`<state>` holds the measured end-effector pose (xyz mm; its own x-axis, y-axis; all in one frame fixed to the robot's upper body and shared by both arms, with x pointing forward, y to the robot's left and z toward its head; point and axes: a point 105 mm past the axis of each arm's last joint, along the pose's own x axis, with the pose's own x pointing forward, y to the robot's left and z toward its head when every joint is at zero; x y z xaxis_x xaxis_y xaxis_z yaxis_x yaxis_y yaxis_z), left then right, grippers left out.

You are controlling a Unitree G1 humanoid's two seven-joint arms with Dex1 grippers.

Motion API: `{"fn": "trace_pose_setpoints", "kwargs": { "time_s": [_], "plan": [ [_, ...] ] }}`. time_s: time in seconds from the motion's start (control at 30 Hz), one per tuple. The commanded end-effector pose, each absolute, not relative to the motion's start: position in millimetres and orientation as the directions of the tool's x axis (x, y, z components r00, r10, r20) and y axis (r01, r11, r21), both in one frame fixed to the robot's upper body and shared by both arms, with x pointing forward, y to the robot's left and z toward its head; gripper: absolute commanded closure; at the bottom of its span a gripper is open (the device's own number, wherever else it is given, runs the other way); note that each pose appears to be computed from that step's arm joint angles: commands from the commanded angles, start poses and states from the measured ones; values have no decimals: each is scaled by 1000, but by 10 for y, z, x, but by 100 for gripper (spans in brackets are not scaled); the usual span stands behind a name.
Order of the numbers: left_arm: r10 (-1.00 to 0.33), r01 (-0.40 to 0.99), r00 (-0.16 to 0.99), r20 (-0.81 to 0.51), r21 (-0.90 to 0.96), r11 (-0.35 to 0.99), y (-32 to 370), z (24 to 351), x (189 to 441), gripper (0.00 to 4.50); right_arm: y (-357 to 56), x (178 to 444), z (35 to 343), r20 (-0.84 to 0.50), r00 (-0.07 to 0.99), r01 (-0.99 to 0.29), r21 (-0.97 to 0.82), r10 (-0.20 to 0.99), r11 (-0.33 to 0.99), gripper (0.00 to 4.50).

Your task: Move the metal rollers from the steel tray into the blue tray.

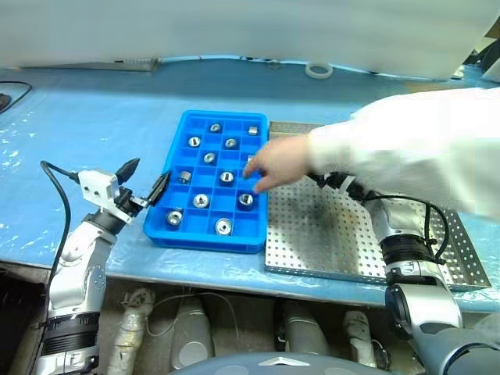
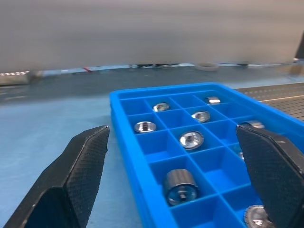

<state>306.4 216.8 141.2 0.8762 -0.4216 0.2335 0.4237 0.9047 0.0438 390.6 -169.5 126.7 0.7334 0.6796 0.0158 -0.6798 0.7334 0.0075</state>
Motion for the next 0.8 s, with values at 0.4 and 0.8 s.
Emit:
{"fn": "trace_pose_setpoints", "kwargs": {
  "time_s": [0.4, 0.8],
  "plan": [
    [-599, 596, 777, 193, 79, 799, 1851, 1493, 2948, 0, -1596, 3747, 1375, 38, 637, -770, -8, 770, 638, 4],
    [-625, 625, 753, 206, 74, 777, 1735, 1535, 2975, 0, -1475, 3780, 1377, 32, 606, -794, -22, 795, 607, 4]
  ]
}}
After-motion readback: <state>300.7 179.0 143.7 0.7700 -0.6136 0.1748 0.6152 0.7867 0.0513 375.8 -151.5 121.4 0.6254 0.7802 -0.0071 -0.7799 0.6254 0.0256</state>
